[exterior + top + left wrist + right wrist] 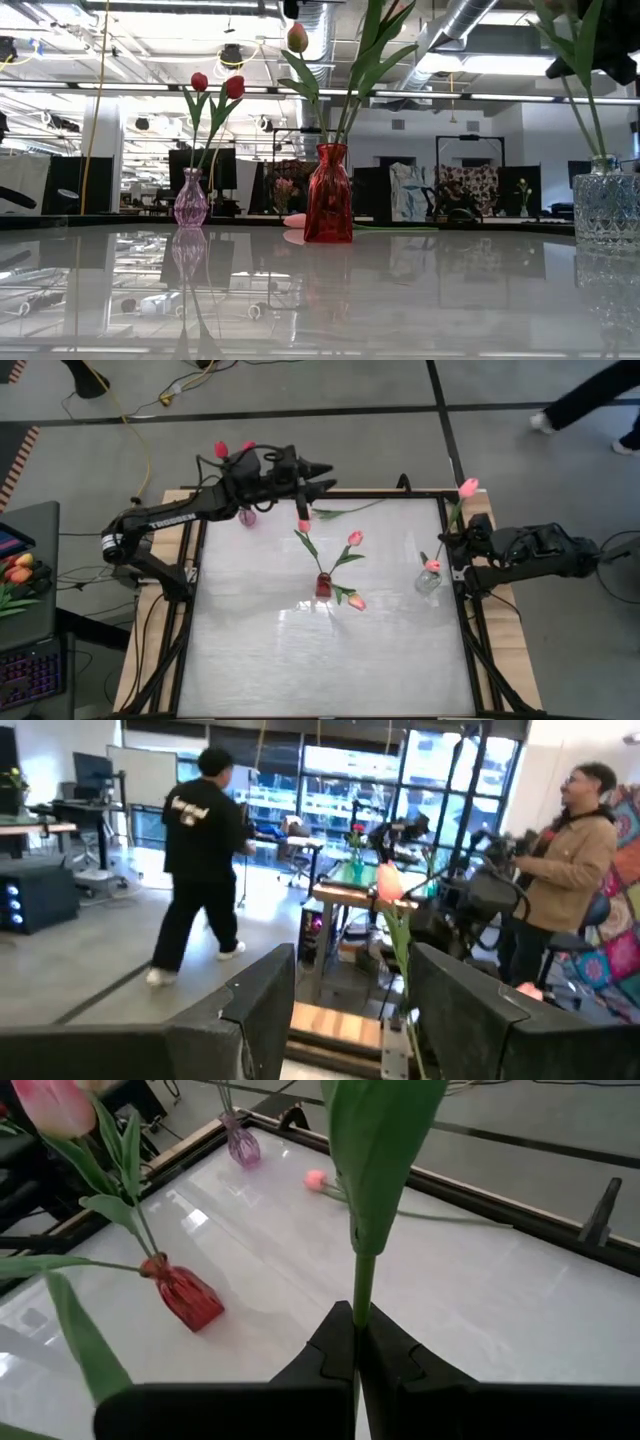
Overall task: Sort flowers into vase by color
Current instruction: Put the bottom pink tulip into the transparent vase
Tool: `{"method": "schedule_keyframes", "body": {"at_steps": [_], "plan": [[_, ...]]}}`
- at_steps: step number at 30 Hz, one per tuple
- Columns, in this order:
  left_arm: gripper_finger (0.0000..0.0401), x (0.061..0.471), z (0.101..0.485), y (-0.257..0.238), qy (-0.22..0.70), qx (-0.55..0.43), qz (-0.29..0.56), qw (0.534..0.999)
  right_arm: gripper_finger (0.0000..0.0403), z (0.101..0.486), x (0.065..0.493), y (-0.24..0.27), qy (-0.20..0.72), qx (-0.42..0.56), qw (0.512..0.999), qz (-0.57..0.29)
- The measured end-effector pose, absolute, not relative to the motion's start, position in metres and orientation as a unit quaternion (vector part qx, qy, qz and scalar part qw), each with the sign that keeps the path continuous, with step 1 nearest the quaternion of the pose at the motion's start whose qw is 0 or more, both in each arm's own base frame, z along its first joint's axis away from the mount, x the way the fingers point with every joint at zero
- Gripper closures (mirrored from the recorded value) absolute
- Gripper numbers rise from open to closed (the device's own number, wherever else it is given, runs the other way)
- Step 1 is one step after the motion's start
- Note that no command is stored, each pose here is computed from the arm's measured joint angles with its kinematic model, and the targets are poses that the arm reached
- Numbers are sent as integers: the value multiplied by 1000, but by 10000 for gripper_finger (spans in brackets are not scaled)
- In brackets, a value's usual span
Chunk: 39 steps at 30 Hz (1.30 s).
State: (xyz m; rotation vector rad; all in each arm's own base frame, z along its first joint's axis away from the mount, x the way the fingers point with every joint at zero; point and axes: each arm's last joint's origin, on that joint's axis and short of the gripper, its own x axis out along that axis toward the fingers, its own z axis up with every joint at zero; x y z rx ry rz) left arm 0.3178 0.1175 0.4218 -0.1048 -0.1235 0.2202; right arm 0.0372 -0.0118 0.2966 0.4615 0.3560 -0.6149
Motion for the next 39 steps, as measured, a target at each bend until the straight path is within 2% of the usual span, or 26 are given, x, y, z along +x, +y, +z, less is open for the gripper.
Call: {"method": "schedule_keyframes", "body": {"at_steps": [9,21,29,33,39], "plan": [[214,319,420,114,-53,-55,94,993,374,288,32,-10,238,213,911,-262],[214,327,417,92,-39,-61,57,996,363,286,32,-9,245,222,907,-260],[214,330,413,81,-16,-54,42,998,357,262,40,-6,298,248,890,-242],[214,331,412,78,-9,-53,37,998,356,262,42,-6,294,252,891,-236],[214,331,411,77,-5,-48,33,998,341,263,43,-3,311,244,900,-184]]}}
